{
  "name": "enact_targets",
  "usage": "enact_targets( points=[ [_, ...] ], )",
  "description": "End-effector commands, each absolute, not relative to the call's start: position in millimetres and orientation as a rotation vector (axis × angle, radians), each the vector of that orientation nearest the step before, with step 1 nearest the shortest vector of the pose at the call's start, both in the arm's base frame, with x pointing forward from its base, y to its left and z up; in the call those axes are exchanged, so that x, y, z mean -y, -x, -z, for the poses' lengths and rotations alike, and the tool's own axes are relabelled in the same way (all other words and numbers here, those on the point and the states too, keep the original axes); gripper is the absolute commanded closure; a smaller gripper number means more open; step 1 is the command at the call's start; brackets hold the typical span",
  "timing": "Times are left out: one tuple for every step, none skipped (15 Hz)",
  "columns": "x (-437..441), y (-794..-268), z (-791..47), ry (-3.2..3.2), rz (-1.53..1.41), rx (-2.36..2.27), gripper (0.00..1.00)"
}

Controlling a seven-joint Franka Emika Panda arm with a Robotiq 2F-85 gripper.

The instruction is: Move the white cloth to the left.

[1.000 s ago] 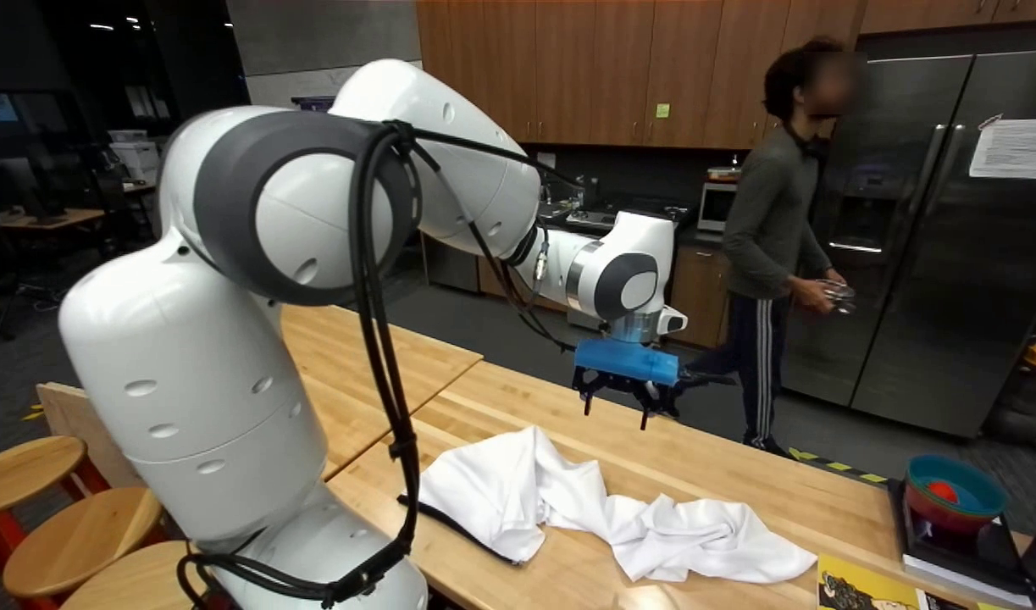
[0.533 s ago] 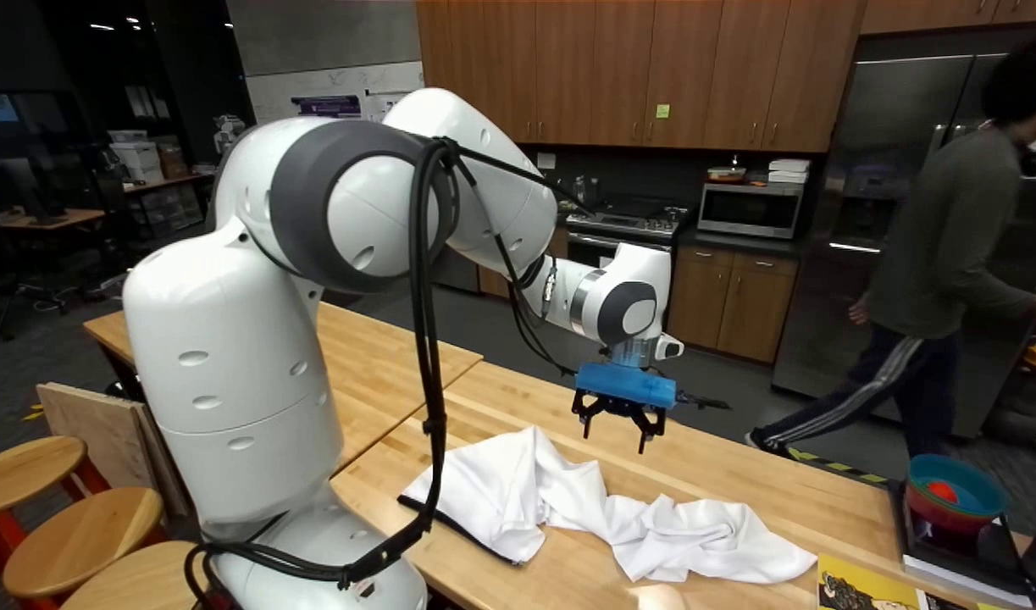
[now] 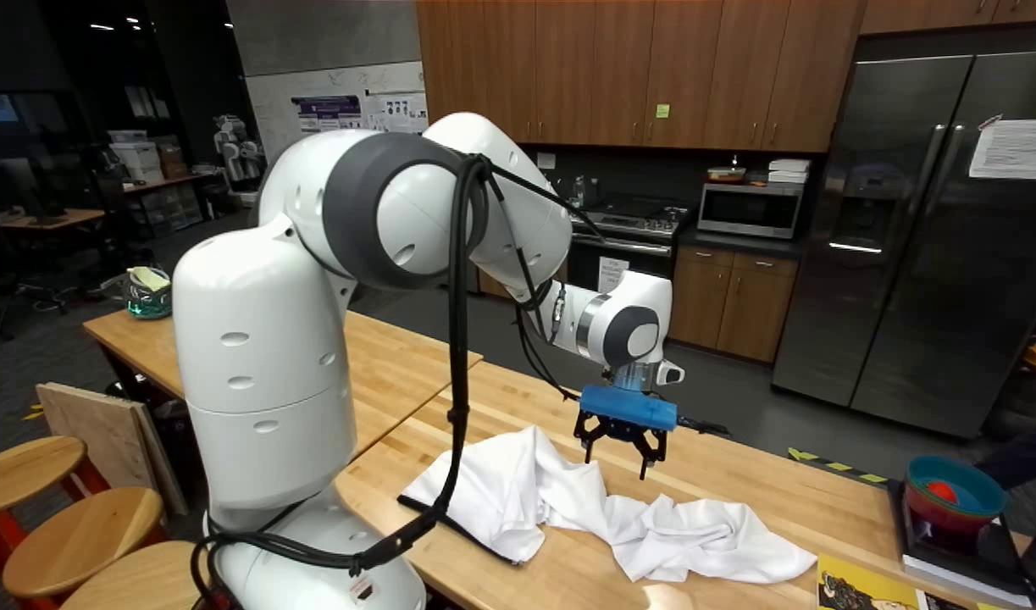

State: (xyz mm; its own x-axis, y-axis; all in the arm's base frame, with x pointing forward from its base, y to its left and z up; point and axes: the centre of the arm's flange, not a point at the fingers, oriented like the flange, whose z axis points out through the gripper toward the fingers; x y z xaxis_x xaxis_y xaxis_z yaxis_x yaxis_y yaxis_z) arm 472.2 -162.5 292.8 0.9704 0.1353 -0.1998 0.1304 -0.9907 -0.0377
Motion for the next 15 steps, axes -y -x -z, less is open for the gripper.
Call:
enact_targets(
  points=[
    [164.3, -472.6, -291.9, 3.102, -0.322, 0.212, 0.00],
    [165.8, -473.4, -293.0, 3.108, -0.320, 0.211, 0.00],
    [167.5, -474.1, -294.5, 3.112, -0.316, 0.209, 0.00],
    [168.4, -474.4, -295.3, 3.114, -0.314, 0.209, 0.00],
    [169.0, -474.5, -295.5, 3.114, -0.314, 0.208, 0.00],
    [169.2, -474.4, -295.6, 3.115, -0.314, 0.207, 0.00],
    [168.1, -476.3, -295.5, 3.118, -0.310, 0.214, 0.00],
    [167.1, -478.1, -293.9, 3.116, -0.313, 0.223, 0.00],
    [165.6, -478.9, -290.5, 3.108, -0.323, 0.237, 0.00],
    [163.5, -478.6, -285.0, 3.100, -0.341, 0.245, 0.00],
    [161.5, -478.2, -278.2, 3.093, -0.362, 0.257, 0.00],
    [159.7, -477.5, -268.3, 3.084, -0.392, 0.265, 0.00],
    [159.2, -476.9, -259.3, 3.074, -0.422, 0.263, 0.00],
    [159.3, -476.2, -251.5, 3.064, -0.444, 0.261, 0.00],
    [160.2, -475.0, -243.6, 3.053, -0.468, 0.258, 0.00]
  ],
)
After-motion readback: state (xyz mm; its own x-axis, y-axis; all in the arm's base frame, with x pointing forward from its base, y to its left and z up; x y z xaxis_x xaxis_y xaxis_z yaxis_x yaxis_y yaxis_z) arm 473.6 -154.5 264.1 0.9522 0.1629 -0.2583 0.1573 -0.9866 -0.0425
